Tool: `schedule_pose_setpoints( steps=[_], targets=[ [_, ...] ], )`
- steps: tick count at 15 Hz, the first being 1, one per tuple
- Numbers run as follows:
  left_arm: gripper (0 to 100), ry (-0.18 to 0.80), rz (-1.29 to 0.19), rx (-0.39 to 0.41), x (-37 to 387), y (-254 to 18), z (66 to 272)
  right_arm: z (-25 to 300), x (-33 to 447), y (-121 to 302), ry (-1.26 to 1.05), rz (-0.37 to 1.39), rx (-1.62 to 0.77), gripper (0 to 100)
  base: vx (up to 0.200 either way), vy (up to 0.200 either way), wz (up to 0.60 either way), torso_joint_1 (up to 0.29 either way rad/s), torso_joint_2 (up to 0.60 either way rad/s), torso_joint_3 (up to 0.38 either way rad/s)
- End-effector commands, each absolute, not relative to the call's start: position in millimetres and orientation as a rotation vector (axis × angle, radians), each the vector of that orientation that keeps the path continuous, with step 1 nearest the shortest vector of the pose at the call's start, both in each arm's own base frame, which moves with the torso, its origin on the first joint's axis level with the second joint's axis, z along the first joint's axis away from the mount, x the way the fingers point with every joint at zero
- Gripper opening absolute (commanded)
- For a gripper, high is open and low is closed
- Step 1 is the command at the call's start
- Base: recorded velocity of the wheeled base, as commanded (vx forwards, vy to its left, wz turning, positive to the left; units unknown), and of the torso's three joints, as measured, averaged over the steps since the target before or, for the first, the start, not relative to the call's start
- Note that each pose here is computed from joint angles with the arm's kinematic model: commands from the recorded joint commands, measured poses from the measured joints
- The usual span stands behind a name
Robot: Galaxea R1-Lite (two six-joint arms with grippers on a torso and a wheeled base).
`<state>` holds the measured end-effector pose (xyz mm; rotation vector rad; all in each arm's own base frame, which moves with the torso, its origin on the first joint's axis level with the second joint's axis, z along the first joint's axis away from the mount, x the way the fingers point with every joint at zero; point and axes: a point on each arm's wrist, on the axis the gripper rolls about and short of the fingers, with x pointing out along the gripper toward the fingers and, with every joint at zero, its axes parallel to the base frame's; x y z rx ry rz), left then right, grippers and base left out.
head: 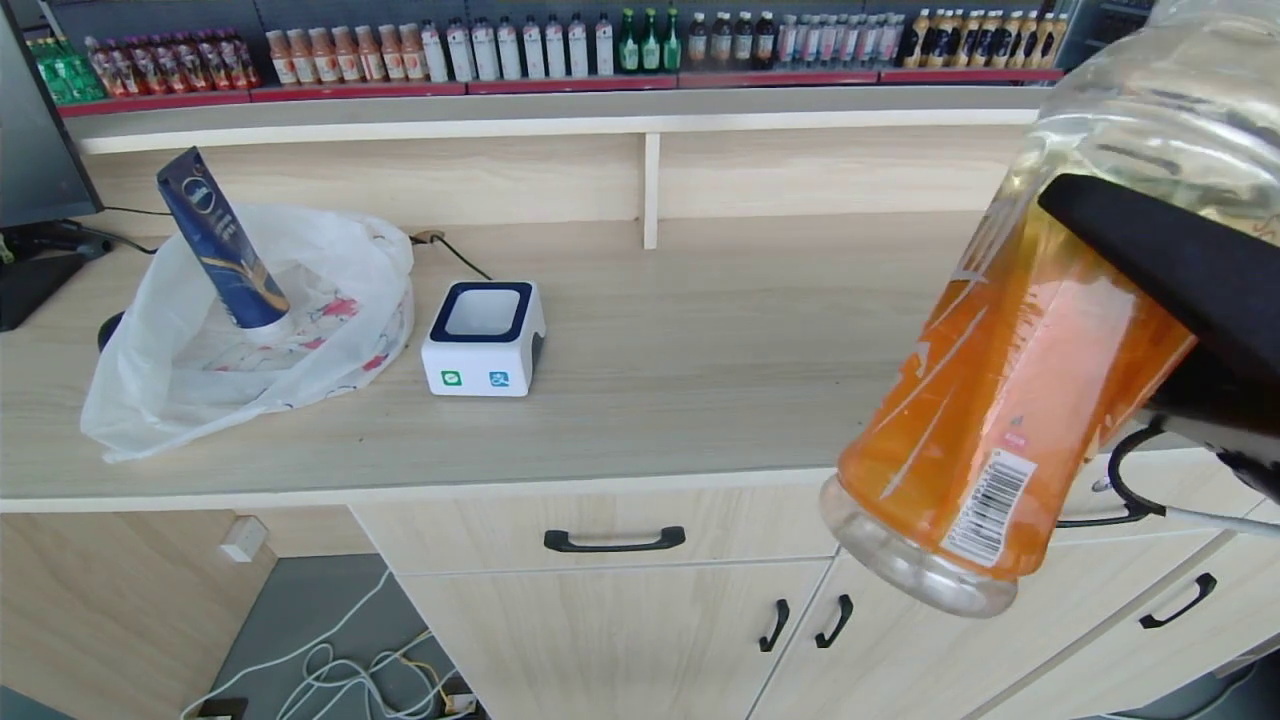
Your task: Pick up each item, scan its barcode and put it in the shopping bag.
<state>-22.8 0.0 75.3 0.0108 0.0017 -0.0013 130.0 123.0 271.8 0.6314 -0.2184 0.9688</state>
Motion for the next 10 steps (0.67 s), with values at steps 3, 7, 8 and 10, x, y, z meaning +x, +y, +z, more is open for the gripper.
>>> schedule_pose_setpoints(
  steps=[3,7,8,10],
  targets=[
    [100,0.002,-0.002,0.011,-23,0,75,272,144,139,-0.155,1.061,0.646,0,0.0,0.0,0.0,0.0,0.0,0.0],
    [100,0.002,-0.002,0.011,-23,0,75,267,151,146,-0.125,1.062,0.644,0,0.0,0.0,0.0,0.0,0.0,0.0],
    [100,0.002,-0.002,0.011,-23,0,75,267,151,146,-0.124,1.065,0.644,0,0.0,0.0,0.0,0.0,0.0,0.0],
    [100,0.002,-0.002,0.011,-23,0,75,268,151,145,-0.128,1.064,0.643,0,0.0,0.0,0.0,0.0,0.0,0.0]
  ],
)
